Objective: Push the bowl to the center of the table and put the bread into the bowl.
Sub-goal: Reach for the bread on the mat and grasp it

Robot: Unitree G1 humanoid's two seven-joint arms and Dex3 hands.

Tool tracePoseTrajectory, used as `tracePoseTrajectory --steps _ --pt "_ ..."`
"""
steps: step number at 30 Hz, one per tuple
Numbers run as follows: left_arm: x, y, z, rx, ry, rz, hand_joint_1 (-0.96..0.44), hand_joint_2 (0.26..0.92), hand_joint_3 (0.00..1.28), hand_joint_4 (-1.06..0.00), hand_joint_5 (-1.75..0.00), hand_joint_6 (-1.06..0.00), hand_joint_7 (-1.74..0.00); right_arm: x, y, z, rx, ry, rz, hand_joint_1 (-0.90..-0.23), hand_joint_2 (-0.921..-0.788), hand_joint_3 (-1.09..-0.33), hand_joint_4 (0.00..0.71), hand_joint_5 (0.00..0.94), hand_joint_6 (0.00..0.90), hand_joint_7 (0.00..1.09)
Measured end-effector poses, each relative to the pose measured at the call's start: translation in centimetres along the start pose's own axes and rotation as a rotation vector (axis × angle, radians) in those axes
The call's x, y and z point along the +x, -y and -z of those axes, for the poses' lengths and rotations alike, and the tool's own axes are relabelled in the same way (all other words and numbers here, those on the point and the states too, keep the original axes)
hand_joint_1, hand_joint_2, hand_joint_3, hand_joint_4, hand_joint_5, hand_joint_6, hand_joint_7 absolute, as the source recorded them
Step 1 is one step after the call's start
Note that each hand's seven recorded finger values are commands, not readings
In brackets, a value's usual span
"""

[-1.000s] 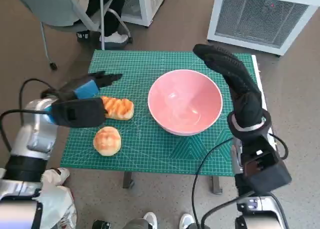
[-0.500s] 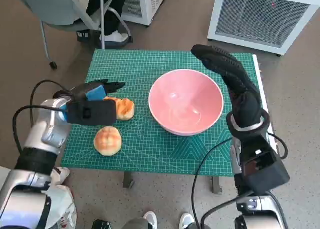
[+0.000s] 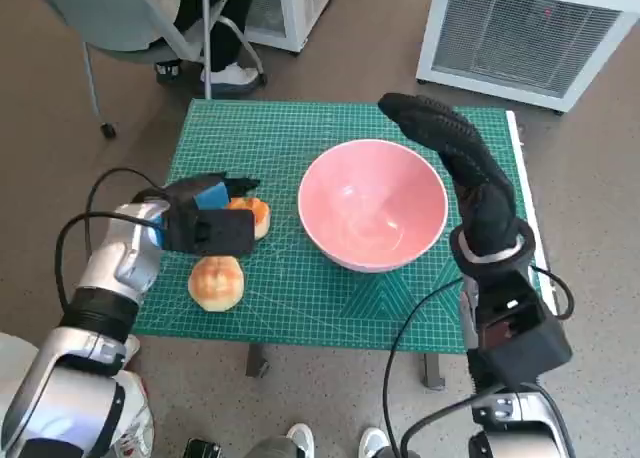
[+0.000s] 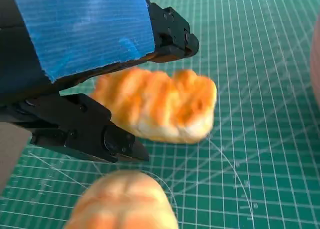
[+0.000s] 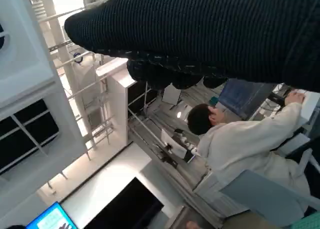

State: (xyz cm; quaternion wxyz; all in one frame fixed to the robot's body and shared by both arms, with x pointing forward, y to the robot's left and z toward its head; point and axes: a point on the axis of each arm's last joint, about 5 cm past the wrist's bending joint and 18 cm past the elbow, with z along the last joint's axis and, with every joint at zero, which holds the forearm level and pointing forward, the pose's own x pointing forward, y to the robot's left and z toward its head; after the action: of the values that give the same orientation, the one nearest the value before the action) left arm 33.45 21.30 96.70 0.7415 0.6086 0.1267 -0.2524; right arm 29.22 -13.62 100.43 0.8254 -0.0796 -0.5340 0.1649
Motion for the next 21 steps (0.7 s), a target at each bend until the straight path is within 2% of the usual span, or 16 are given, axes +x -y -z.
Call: tracePoseTrajectory --steps 4,5,6,7,8,10,11,12,13,14,17,21 --pt "0.36 0.55 0.04 0.011 0.004 -0.023 -0.07 0.873 0.02 -0.35 -0.04 -0.47 -0.08 -0.01 0.02 0.0 0.0 -0.001 0.001 -0.59 -0.921 -0.858 0.327 0.053 -0.001 0.81" --pt "0.45 0.57 0.01 0.015 0.005 -0.031 -0.06 0.884 0.02 -0.43 -0.06 -0.51 -0.09 -0.01 0.01 0.0 0.0 -0.001 0.001 -0.59 -0.921 -0.858 0.327 0.053 -0.001 0.81" --pt "0.52 0.59 0.01 0.016 0.004 -0.039 -0.06 0.888 0.02 -0.46 -0.07 -0.52 -0.1 -0.01 0.01 0.0 0.0 -0.001 0.001 -0.589 -0.921 -0.858 0.326 0.053 -0.001 0.81" --pt "0.6 0.61 0.0 0.017 0.005 -0.048 -0.05 0.9 0.02 -0.53 -0.2 -0.56 -0.11 -0.01 0.01 0.0 0.0 -0.001 0.002 -0.589 -0.921 -0.858 0.326 0.054 -0.001 0.81" --pt "0.66 0.63 -0.02 0.018 0.006 -0.055 -0.04 0.906 0.03 -0.54 -0.35 -0.59 -0.12 0.0 0.0 0.0 0.0 -0.001 0.003 -0.589 -0.921 -0.858 0.325 0.055 -0.001 0.81" --pt "0.76 0.73 -0.02 0.022 0.008 -0.072 -0.04 0.913 0.04 -0.57 -0.49 -0.65 -0.14 0.0 -0.01 0.01 0.001 -0.002 0.005 -0.589 -0.921 -0.858 0.325 0.056 -0.001 0.81" --pt "0.8 0.8 0.01 0.028 0.01 -0.08 0.1 0.916 0.1 -0.56 -0.81 -0.68 -0.19 0.0 -0.01 0.01 0.001 -0.002 0.007 -0.589 -0.921 -0.858 0.324 0.056 -0.001 0.81" --pt "0.81 0.86 0.05 0.033 0.012 -0.087 0.15 0.917 0.12 -0.55 -0.93 -0.67 -0.25 0.0 -0.02 0.01 0.002 -0.003 0.008 -0.589 -0.921 -0.858 0.324 0.056 -0.001 0.81" --pt "0.83 0.9 0.1 0.036 0.014 -0.092 0.15 0.918 0.15 -0.56 -1.08 -0.62 -0.5 0.0 -0.02 0.01 0.002 -0.003 0.009 -0.588 -0.921 -0.858 0.324 0.057 -0.001 0.81" --pt "0.83 0.93 0.14 0.037 0.016 -0.098 0.1 0.919 0.16 -0.58 -1.16 -0.56 -0.78 0.0 -0.02 0.01 0.002 -0.003 0.009 -0.588 -0.921 -0.858 0.323 0.058 -0.001 0.81" --pt "0.83 0.97 0.27 0.04 0.025 -0.11 0.03 0.92 0.15 -0.61 -1.24 -0.53 -1.08 -0.01 -0.02 0.01 0.002 -0.004 0.012 -0.582 -0.921 -0.858 0.322 0.06 -0.001 0.81" --pt "0.72 0.87 0.38 0.043 0.047 -0.116 0.01 0.92 0.13 -0.62 -1.24 -0.55 -1.2 -0.04 -0.02 0.01 0.002 -0.004 0.012 -0.579 -0.921 -0.859 0.321 0.062 -0.001 0.81"
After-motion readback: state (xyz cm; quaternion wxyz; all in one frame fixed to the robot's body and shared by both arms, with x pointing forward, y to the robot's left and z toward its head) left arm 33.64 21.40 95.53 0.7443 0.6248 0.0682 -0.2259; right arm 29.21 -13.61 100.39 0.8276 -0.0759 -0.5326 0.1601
